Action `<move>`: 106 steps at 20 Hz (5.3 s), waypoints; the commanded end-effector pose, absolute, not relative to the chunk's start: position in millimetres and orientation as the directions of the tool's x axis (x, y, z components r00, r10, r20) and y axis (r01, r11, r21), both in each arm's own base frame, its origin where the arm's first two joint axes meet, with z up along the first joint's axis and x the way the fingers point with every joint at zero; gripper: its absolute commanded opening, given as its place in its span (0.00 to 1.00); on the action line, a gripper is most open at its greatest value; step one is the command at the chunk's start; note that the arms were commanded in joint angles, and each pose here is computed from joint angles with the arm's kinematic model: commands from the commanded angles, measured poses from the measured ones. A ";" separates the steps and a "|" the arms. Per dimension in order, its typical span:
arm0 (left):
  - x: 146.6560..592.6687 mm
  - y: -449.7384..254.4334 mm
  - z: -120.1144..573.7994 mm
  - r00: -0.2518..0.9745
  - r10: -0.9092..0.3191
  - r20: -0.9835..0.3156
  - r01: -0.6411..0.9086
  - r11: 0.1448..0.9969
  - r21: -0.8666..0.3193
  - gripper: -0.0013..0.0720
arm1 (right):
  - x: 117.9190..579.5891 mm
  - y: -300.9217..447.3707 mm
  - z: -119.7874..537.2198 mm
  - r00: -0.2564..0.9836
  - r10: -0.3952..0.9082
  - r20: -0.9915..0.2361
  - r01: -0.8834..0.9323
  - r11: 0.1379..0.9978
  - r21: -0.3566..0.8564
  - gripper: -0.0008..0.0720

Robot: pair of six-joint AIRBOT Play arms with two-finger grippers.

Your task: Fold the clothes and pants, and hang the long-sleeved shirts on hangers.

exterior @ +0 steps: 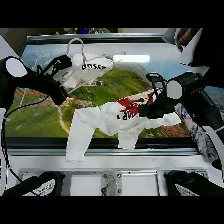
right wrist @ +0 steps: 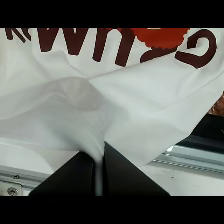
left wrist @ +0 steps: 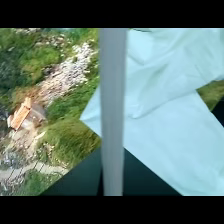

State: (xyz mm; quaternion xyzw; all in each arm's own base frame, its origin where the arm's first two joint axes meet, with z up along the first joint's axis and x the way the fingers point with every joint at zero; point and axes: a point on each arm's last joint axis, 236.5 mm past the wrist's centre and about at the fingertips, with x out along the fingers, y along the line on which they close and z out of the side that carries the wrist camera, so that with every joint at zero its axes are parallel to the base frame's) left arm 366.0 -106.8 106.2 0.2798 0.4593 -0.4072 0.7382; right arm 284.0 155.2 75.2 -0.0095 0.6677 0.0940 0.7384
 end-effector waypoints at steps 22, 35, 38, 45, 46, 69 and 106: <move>271.9 -80.2 68.4 -0.147 -0.559 -0.816 0.961 0.116 -0.253 0.04 | 282.3 154.7 74.8 0.083 0.123 -0.989 -0.151 0.982 0.110 0.05; 244.9 -91.2 50.2 -0.219 -0.565 -0.795 0.950 0.063 -0.306 0.04 | 284.8 150.3 77.3 0.081 0.143 -0.986 -0.086 0.987 0.136 0.05; 238.6 -96.8 53.8 -0.209 -0.563 -0.800 0.957 0.050 -0.285 0.04 | 286.3 148.1 77.6 0.079 0.151 -0.985 -0.059 0.987 0.147 0.05; 212.0 -114.6 24.6 -0.263 -0.550 -0.793 0.947 0.009 -0.321 0.04 | 286.9 149.2 78.2 0.081 0.159 -0.984 -0.057 0.986 0.155 0.05; 212.8 -116.5 22.2 -0.259 -0.548 -0.795 0.949 0.009 -0.315 0.04 | 286.7 149.2 78.5 0.081 0.160 -0.984 -0.057 0.986 0.155 0.05; 253.9 -138.8 0.3 -0.161 -0.612 -0.774 0.975 0.022 -0.220 0.04 | 290.1 162.9 126.4 0.191 0.256 -0.948 -0.090 0.966 0.242 0.05; 257.4 -168.0 -4.4 -0.141 -0.592 -0.793 0.987 -0.019 -0.161 0.04 | 284.4 317.5 201.1 0.308 0.668 -0.678 -0.392 0.738 0.550 0.05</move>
